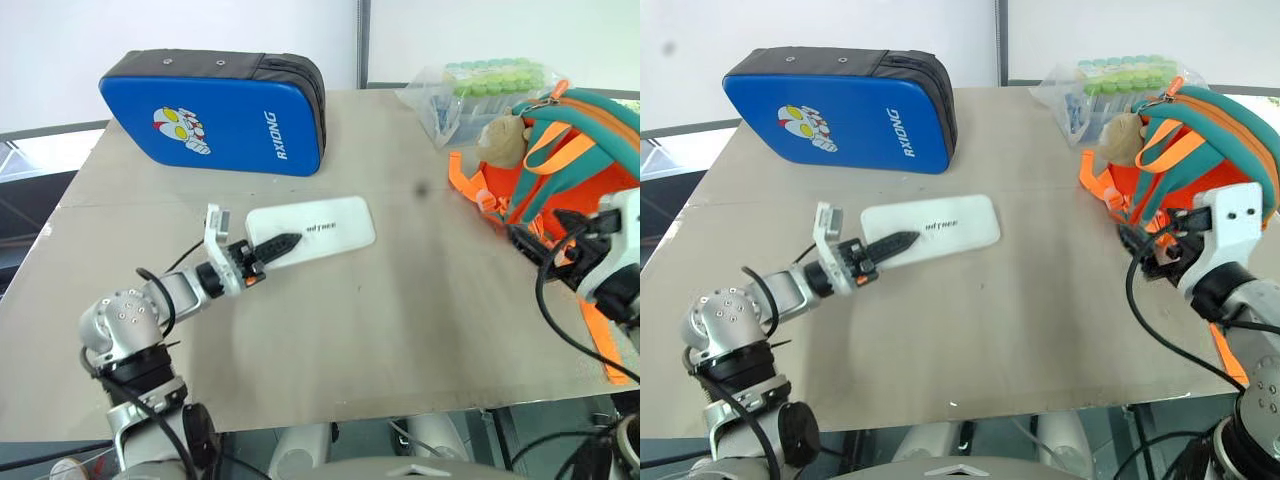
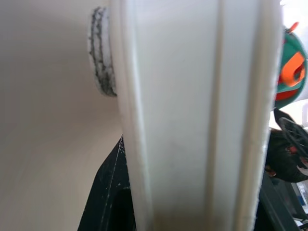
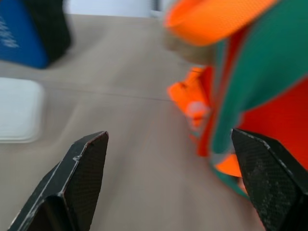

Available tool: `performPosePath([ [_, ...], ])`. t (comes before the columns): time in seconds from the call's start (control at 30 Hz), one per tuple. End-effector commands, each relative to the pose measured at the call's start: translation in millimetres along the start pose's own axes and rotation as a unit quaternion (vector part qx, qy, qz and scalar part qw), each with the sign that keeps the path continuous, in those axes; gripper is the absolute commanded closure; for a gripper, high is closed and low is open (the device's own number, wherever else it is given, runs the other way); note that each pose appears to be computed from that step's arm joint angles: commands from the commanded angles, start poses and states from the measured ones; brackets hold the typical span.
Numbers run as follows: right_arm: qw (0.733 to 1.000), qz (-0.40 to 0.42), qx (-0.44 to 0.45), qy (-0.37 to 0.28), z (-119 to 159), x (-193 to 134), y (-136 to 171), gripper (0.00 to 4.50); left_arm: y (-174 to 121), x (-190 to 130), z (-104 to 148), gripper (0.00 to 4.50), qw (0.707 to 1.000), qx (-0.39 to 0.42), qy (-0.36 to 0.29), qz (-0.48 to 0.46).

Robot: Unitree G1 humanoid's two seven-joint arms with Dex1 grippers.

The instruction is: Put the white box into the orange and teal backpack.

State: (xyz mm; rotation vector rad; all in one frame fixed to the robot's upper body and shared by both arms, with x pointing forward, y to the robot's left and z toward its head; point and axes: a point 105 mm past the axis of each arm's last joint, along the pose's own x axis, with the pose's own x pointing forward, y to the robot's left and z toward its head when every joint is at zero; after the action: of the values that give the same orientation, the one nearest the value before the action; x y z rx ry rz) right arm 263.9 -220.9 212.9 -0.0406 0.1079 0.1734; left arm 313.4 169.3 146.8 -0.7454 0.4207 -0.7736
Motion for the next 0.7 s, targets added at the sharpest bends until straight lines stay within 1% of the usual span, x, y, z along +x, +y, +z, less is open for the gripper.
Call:
performPosePath([
  [0.03, 0.998, -0.059, 0.029, -0.013, 11, 21, -17, 0.49, -22, 13, 11, 3.42, 0.999, 0.033, -0.011, -0.036],
  [0.17, 0.994, -0.106, 0.036, -0.015, 10, 57, -35, 0.49, -30, 21, 13, 3.42, 0.998, 0.054, -0.011, -0.04],
  [0.23, 0.992, -0.116, 0.037, -0.03, 12, 74, -40, 0.49, -33, 22, 15, 3.42, 0.997, 0.06, -0.018, -0.041],
  [0.27, 0.992, -0.117, 0.04, -0.039, 15, 80, -41, 1.0, -34, 21, 16, 3.42, 0.997, 0.063, -0.022, -0.04],
  [0.3, 0.991, -0.115, 0.039, -0.05, 18, 87, -42, 1.21, -35, 20, 17, 3.42, 0.997, 0.069, -0.028, -0.036],
  [0.37, 0.991, -0.116, 0.006, -0.067, 24, 95, -46, 2.23, -30, 17, 21, 3.42, 0.995, 0.082, -0.049, -0.01],
  [0.43, 0.991, -0.112, -0.031, -0.073, 26, 98, -48, 3.16, -26, 14, 22, 3.42, 0.994, 0.087, -0.068, 0.01],
  [0.5, 0.991, -0.077, -0.057, -0.094, 34, 102, -39, 4.17, -24, 13, 22, 3.42, 0.992, 0.093, -0.08, 0.022],
  [0.53, 0.991, -0.051, -0.063, -0.108, 39, 104, -32, 4.42, -24, 12, 22, 3.42, 0.991, 0.094, -0.087, 0.027],
  [0.6, 0.988, 0.01, -0.064, -0.138, 52, 106, -13, 4.42, -24, 13, 22, 3.42, 0.99, 0.097, -0.098, 0.033],
  [0.63, 0.982, 0.08, -0.051, -0.163, 64, 104, 8, 4.42, -26, 12, 27, 3.42, 0.988, 0.103, -0.114, 0.034],
  [0.7, 0.953, 0.222, -0.029, -0.202, 86, 91, 50, 4.42, -32, 10, 37, 3.42, 0.982, 0.119, -0.142, 0.03],
])
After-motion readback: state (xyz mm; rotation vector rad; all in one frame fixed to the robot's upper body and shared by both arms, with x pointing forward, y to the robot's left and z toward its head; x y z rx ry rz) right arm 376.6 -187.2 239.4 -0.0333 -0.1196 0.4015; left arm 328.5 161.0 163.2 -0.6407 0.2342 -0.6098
